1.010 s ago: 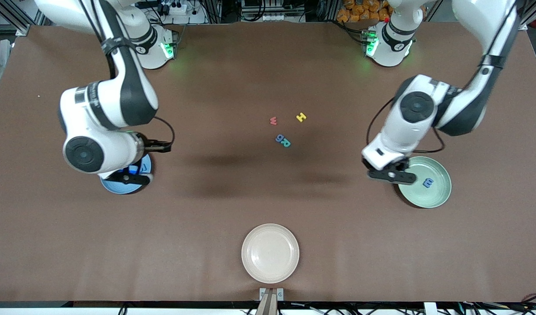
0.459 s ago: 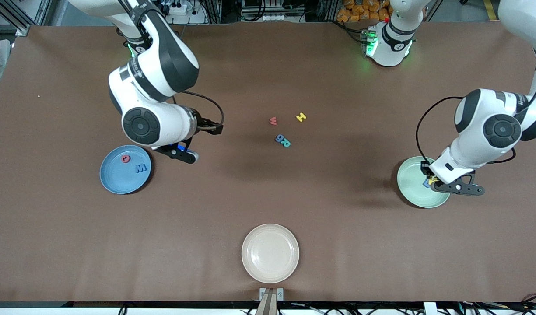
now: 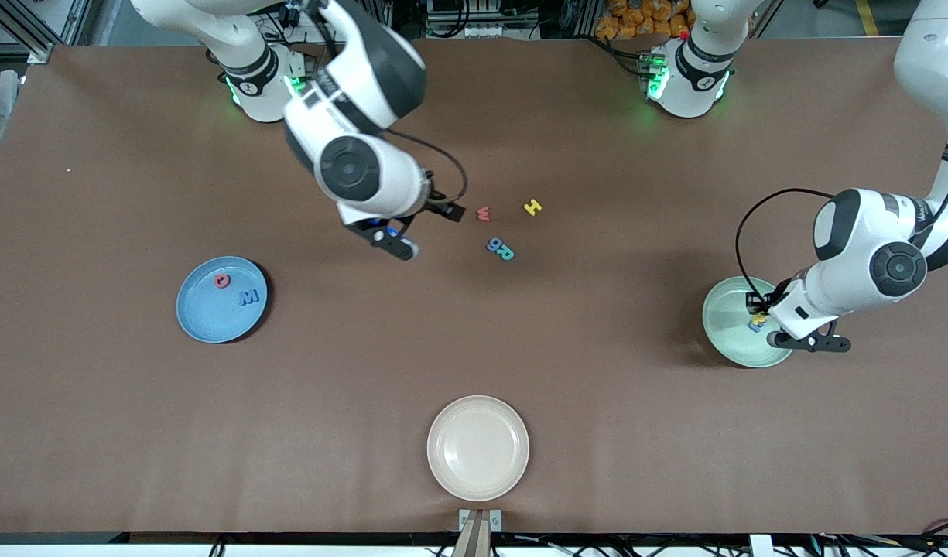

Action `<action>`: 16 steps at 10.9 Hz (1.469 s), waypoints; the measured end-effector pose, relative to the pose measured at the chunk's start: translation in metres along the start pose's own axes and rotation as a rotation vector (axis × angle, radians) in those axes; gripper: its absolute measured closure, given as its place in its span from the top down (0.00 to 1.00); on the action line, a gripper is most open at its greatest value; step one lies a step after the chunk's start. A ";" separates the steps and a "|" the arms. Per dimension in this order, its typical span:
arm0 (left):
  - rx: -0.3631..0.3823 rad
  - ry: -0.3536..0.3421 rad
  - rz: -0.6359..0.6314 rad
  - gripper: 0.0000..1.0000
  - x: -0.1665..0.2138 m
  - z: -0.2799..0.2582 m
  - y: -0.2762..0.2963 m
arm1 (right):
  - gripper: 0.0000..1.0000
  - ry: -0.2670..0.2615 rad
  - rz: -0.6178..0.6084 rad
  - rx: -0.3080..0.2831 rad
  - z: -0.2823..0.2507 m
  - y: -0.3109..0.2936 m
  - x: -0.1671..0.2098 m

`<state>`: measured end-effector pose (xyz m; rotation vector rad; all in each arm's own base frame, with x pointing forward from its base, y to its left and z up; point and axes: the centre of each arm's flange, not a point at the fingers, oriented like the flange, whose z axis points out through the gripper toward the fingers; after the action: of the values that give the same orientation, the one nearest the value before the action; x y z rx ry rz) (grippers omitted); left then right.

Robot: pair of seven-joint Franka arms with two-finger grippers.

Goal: Sort uppercase to blue plate, lowercase to green plate
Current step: 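Release the n on the green plate while the right gripper lowers to the R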

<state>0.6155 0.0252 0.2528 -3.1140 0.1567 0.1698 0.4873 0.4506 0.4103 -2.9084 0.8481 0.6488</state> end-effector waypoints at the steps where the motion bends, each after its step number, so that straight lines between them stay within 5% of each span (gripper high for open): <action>1: -0.003 0.004 0.001 0.27 0.003 0.000 0.000 | 1.00 0.004 0.021 0.016 0.016 -0.011 -0.012; 3: -0.004 0.008 -0.001 0.30 0.005 -0.001 -0.001 | 1.00 0.031 0.062 0.084 0.052 -0.029 -0.028; 8: 0.010 0.087 -0.023 0.95 0.024 -0.038 -0.015 | 1.00 0.123 0.127 0.143 0.154 -0.059 -0.085; 9: 0.026 0.120 -0.017 1.00 0.029 -0.055 -0.017 | 1.00 0.143 0.130 0.135 0.167 -0.061 -0.087; 12: 0.114 0.226 0.002 1.00 0.030 -0.130 -0.014 | 1.00 0.215 0.118 0.108 0.178 -0.060 -0.068; 16: 0.161 0.258 -0.006 1.00 0.028 -0.211 -0.002 | 0.94 0.366 0.057 0.105 0.178 -0.068 -0.034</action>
<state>0.6665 0.0188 0.4595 -2.9615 0.1556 -0.2349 0.4292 0.5532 0.2568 -2.9586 0.9659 0.0656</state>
